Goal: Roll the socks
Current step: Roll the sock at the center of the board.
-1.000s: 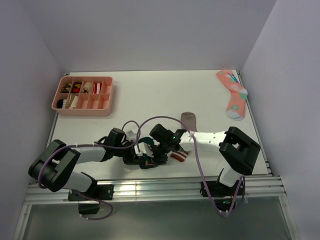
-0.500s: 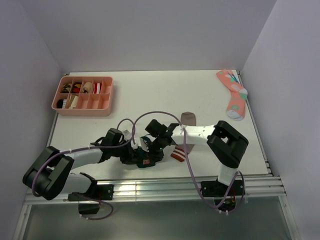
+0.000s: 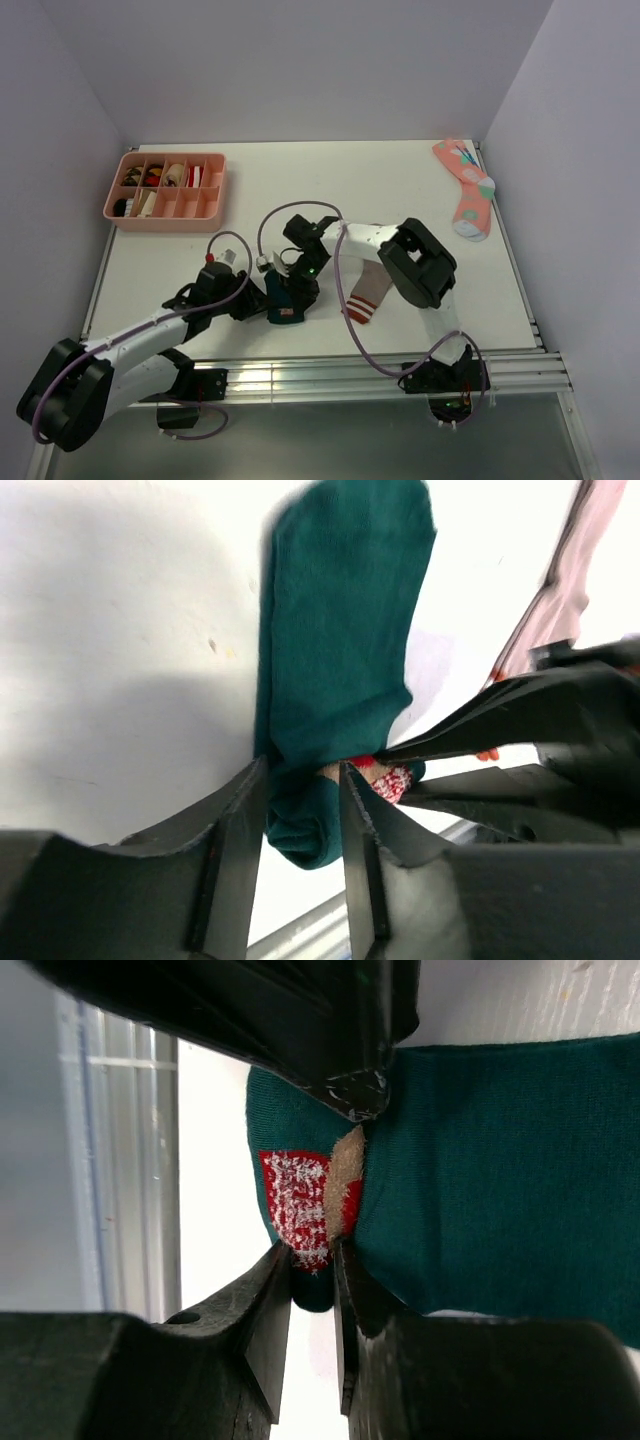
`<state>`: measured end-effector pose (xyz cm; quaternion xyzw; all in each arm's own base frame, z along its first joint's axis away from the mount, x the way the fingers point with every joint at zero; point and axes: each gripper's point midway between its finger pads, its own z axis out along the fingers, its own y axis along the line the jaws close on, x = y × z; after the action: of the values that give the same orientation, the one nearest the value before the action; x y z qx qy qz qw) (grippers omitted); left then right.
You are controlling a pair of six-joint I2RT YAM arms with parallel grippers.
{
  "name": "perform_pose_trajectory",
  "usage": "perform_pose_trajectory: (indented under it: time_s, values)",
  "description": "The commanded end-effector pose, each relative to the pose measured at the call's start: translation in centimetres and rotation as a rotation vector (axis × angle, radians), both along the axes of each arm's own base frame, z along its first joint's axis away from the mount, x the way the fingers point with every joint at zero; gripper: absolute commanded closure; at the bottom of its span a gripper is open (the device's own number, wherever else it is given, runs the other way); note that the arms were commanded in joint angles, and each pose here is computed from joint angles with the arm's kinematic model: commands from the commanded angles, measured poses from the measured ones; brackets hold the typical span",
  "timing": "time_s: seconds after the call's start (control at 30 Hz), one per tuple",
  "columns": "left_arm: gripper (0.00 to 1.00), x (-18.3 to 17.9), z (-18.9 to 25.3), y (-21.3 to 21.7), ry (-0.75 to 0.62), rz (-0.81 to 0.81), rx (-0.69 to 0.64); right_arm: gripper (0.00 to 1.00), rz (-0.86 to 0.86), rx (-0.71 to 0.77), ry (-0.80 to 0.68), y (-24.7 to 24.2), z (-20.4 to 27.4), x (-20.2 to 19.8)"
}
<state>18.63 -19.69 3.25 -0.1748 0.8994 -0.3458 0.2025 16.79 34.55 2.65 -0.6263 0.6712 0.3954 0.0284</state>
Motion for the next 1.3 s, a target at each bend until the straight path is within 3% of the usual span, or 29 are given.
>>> perform_pose_trajectory:
  time_s: [0.0, 0.33, 0.63, 0.97, 1.27]
  values:
    - [0.6, 1.8, 0.9, 1.5, -0.118, 0.079, 0.043, 0.74, 0.009, -0.07, 0.092, -1.1, -0.5, -0.1]
    - [0.52, 2.9, 2.4, 2.3, -0.428, 0.141, 0.012, 0.73, 0.014, -0.152, 0.251, -0.8, -1.1, 1.3]
    - [0.5, 2.8, 4.1, 1.7, -0.626, 0.139, 0.015, 0.73, 0.003, -0.197, 0.269, -0.6, -2.3, 2.8]
    - [0.48, 1.9, 4.0, 0.6, -0.689, 0.028, -0.007, 0.73, 0.009, -0.179, 0.285, -0.2, -2.2, 2.9]
    - [0.47, 0.3, 1.5, -0.5, -0.628, -0.084, -0.007, 0.73, -0.004, -0.17, 0.286, -0.1, -2.4, 3.1]
